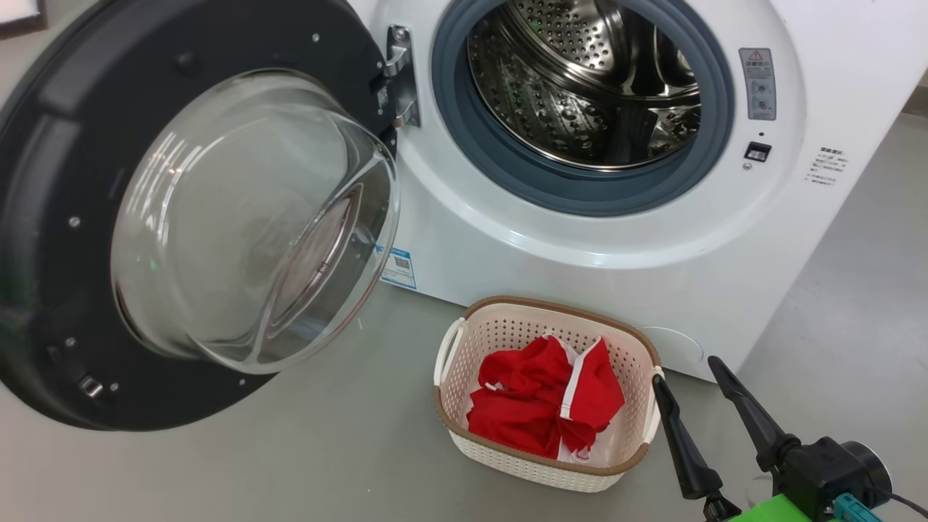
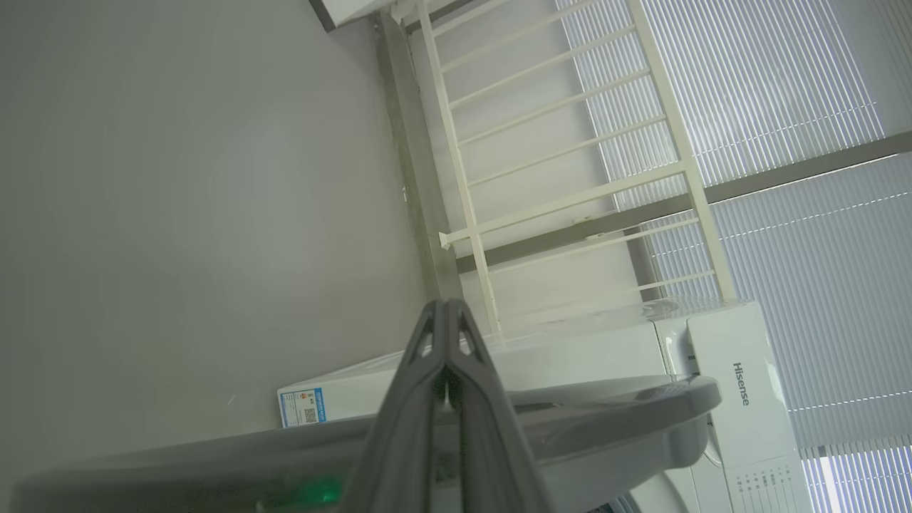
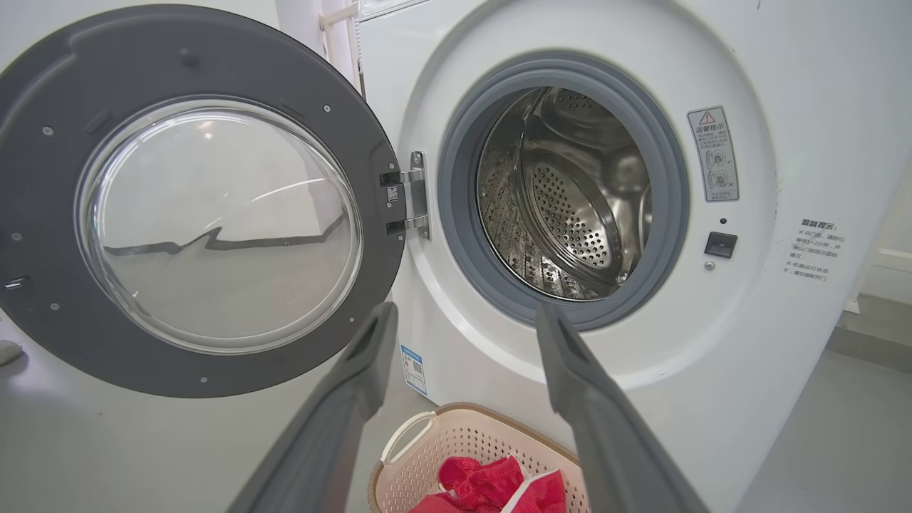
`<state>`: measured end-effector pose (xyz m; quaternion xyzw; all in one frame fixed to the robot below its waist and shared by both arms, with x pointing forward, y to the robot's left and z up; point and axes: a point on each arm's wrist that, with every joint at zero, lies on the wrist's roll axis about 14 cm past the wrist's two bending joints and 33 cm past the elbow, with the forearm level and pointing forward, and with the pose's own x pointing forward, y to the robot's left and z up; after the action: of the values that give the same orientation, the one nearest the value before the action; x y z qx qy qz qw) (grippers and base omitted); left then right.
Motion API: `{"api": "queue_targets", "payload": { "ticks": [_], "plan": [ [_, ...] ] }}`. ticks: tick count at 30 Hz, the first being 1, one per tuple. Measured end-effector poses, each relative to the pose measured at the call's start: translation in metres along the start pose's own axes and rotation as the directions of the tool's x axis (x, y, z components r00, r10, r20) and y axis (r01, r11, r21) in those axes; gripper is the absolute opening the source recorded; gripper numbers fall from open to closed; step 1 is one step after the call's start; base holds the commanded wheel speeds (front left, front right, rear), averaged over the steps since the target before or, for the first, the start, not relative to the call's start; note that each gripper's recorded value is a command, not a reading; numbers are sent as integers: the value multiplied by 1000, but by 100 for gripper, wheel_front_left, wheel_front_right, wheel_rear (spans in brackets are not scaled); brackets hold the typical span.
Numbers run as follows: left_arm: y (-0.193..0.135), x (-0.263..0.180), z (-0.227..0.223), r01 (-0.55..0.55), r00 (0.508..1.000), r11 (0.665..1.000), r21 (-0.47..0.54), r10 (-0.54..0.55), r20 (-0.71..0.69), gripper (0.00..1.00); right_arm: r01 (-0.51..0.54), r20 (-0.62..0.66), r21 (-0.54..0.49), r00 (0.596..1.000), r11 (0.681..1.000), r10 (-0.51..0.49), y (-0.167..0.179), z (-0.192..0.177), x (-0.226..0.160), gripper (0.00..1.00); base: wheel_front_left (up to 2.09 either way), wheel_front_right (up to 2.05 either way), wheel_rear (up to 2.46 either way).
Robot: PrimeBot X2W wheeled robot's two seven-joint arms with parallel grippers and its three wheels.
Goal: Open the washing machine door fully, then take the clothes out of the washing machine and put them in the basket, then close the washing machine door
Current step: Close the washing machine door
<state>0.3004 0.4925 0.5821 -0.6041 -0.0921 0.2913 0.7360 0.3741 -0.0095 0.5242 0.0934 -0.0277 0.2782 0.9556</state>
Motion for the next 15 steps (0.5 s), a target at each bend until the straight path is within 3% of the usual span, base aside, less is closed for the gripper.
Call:
{"api": "queue_targets", "payload": {
  "ticks": [15],
  "plan": [
    [0, 3, -29, 22, 986, 998, 65, -11, -166, 0, 14, -4, -5, 1000, 1000, -14, -4, -1, -2, 100, 0, 0, 0]
  ]
}}
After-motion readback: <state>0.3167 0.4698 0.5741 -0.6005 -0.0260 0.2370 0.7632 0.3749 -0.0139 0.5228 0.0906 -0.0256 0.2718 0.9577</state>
